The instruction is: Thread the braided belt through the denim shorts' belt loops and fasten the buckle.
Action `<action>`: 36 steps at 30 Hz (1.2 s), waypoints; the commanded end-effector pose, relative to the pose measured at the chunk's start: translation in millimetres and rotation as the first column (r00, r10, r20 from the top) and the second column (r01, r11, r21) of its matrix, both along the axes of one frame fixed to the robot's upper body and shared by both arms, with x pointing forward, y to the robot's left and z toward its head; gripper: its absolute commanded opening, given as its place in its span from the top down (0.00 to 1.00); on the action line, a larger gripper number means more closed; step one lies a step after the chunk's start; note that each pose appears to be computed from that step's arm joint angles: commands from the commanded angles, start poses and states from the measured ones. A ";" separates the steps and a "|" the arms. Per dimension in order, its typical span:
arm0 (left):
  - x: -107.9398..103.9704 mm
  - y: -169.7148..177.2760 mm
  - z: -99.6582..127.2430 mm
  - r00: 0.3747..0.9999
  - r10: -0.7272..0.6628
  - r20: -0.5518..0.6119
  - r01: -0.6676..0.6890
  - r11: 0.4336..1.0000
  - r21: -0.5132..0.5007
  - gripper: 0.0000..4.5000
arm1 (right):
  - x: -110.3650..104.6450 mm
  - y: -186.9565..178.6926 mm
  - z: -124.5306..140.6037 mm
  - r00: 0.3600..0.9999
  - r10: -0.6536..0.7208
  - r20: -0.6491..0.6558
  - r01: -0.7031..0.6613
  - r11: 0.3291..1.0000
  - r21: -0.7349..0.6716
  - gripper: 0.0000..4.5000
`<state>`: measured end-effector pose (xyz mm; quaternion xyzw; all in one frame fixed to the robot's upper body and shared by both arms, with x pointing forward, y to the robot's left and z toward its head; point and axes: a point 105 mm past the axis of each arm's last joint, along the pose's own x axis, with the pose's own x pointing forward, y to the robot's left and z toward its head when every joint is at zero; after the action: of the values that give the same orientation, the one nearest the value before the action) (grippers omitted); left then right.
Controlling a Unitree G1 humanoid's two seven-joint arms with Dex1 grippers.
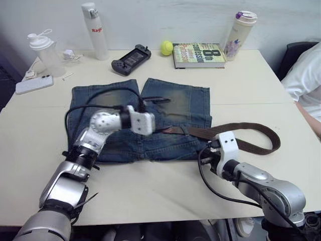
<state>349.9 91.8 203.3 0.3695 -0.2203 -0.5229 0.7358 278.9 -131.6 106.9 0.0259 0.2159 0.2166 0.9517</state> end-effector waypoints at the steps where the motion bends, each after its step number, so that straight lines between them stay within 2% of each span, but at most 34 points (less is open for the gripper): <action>1: -15.4 38.1 -2.0 0.957 0.012 -0.291 -0.035 0.997 -0.073 0.01 | -3.8 3.9 33.1 0.991 0.050 0.124 -0.053 0.998 0.018 1.00; 4: -23.0 51.9 -10.2 0.915 0.051 -0.400 -0.089 0.993 -0.076 0.01 | -6.9 10.1 46.9 0.978 0.116 0.172 -0.118 0.993 0.001 1.00; 7: -29.6 58.7 -17.1 0.889 0.091 -0.450 -0.147 0.985 -0.090 0.01 | -7.9 21.4 68.4 0.941 0.224 0.255 -0.217 0.975 -0.056 1.00; 10: -35.8 54.0 -17.4 0.878 0.089 -0.471 -0.168 0.978 -0.127 0.00 | -2.9 35.5 78.3 0.888 0.339 0.311 -0.295 0.938 -0.182 0.80; 12: -40.2 49.6 -16.6 0.871 0.074 -0.485 -0.167 0.974 -0.152 0.00 | 9.7 36.3 74.4 0.865 0.379 0.328 -0.271 0.905 -0.329 0.59; 13: -41.7 49.7 -16.9 0.864 0.072 -0.498 -0.177 0.970 -0.165 0.00 | 16.9 38.1 69.3 0.837 0.433 0.333 -0.265 0.855 -0.447 0.50; 16: -43.9 52.9 -19.5 0.849 0.085 -0.521 -0.206 0.962 -0.179 0.00 | 35.0 41.6 59.4 0.780 0.523 0.344 -0.224 0.747 -0.626 0.50; 20: -44.1 56.0 -19.6 0.843 0.105 -0.528 -0.238 0.952 -0.190 0.00 | 55.7 46.8 55.1 0.727 0.576 0.373 -0.139 0.657 -0.741 0.50; 22: -44.1 55.9 -18.7 0.843 0.111 -0.526 -0.247 0.949 -0.196 0.00 | 59.6 53.3 50.8 0.702 0.611 0.366 -0.132 0.616 -0.776 0.50; 26: -44.1 56.0 -18.0 0.845 0.121 -0.522 -0.257 0.946 -0.197 0.00 | 55.2 59.8 45.7 0.680 0.643 0.353 -0.160 0.600 -0.784 0.50; 29: -41.8 60.2 -16.1 0.841 0.133 -0.524 -0.278 0.938 -0.208 0.00 | 49.1 59.6 38.7 0.661 0.683 0.312 -0.182 0.549 -0.816 0.50; 32: -41.0 60.9 -16.3 0.842 0.140 -0.521 -0.282 0.937 -0.204 0.00 | 46.0 67.9 38.7 0.648 0.689 0.324 -0.204 0.568 -0.798 0.50; 36: -41.3 57.4 -15.2 0.844 0.133 -0.519 -0.277 0.938 -0.209 0.00 | 60.3 74.2 26.3 0.677 0.670 0.306 -0.154 0.535 -0.831 0.50</action>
<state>310.9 150.4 178.4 0.1277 -0.0352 -0.4832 0.8654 333.7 -58.3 130.3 -0.4736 -0.0152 0.3543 0.8062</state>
